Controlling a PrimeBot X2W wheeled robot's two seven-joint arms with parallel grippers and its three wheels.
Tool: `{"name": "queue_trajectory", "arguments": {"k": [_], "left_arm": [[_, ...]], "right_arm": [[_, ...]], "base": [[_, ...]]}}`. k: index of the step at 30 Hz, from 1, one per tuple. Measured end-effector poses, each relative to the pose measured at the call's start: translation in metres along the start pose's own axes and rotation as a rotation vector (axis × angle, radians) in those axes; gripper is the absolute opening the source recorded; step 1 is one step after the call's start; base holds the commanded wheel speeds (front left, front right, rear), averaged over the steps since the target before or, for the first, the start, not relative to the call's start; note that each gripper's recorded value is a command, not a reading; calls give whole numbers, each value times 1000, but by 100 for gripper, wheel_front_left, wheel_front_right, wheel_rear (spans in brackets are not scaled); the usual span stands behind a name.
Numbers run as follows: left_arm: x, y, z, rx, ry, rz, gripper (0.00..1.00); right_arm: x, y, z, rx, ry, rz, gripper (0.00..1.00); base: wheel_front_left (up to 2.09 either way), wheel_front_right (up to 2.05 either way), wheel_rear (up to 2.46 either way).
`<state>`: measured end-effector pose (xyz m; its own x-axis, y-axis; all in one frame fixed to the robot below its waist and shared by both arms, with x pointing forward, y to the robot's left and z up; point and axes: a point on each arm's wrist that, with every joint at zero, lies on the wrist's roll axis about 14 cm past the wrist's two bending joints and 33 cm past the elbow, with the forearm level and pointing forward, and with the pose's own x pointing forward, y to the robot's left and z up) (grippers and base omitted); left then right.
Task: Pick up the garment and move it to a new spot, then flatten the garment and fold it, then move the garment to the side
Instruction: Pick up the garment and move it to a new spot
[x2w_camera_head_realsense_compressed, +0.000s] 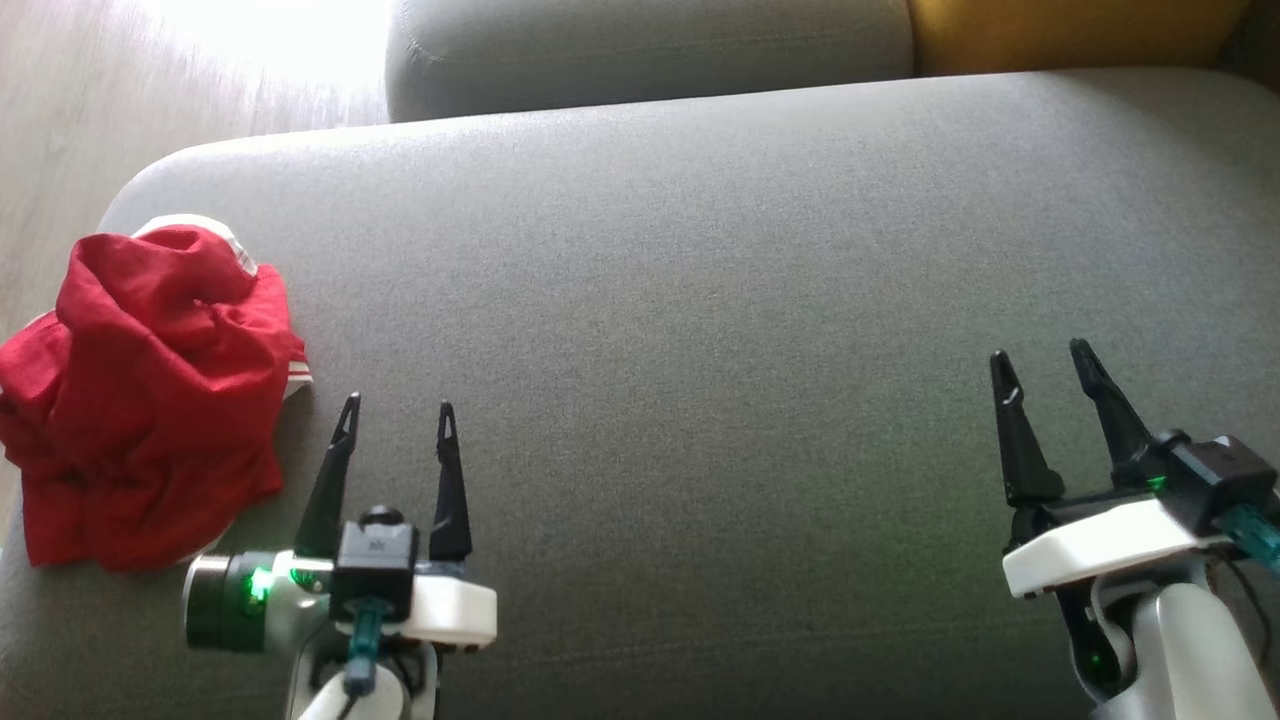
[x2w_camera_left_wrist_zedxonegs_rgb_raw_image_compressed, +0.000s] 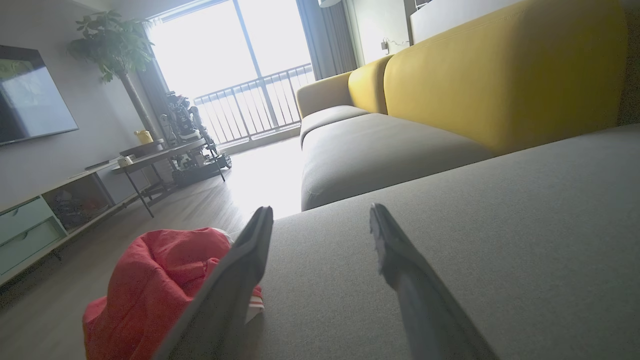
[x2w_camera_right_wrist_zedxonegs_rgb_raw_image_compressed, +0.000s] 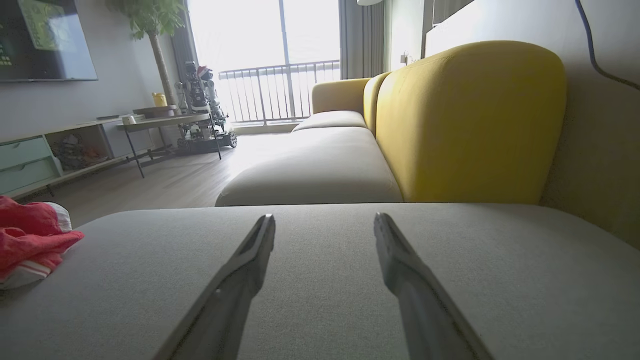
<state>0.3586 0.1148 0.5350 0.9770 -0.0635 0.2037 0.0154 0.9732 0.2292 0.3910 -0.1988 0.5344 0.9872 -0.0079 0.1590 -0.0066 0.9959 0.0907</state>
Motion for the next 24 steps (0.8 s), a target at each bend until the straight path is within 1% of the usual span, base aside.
{"name": "queue_trajectory", "arguments": {"k": [3, 6, 10, 21, 24], "left_arm": [[3, 4, -1, -61, 20, 27, 100], [2, 3, -8, -116, 54, 27, 100], [-2, 3, -17, -119, 83, 20, 100], [1, 3, -15, -130, 75, 14, 100], [0, 10, -16, -120, 74, 32, 100]], "right_arm": [[0, 0, -3, 39, 6, -6, 100], [0, 1, -4, 39, 11, -2, 100], [0, 3, -5, 39, 12, 1, 100], [0, 4, -5, 39, 14, 5, 100], [3, 9, -7, 34, 16, 20, 100]], "base": [[0, 0, 0], [0, 0, 0], [0, 0, 0], [0, 0, 0], [0, 0, 0]]}}
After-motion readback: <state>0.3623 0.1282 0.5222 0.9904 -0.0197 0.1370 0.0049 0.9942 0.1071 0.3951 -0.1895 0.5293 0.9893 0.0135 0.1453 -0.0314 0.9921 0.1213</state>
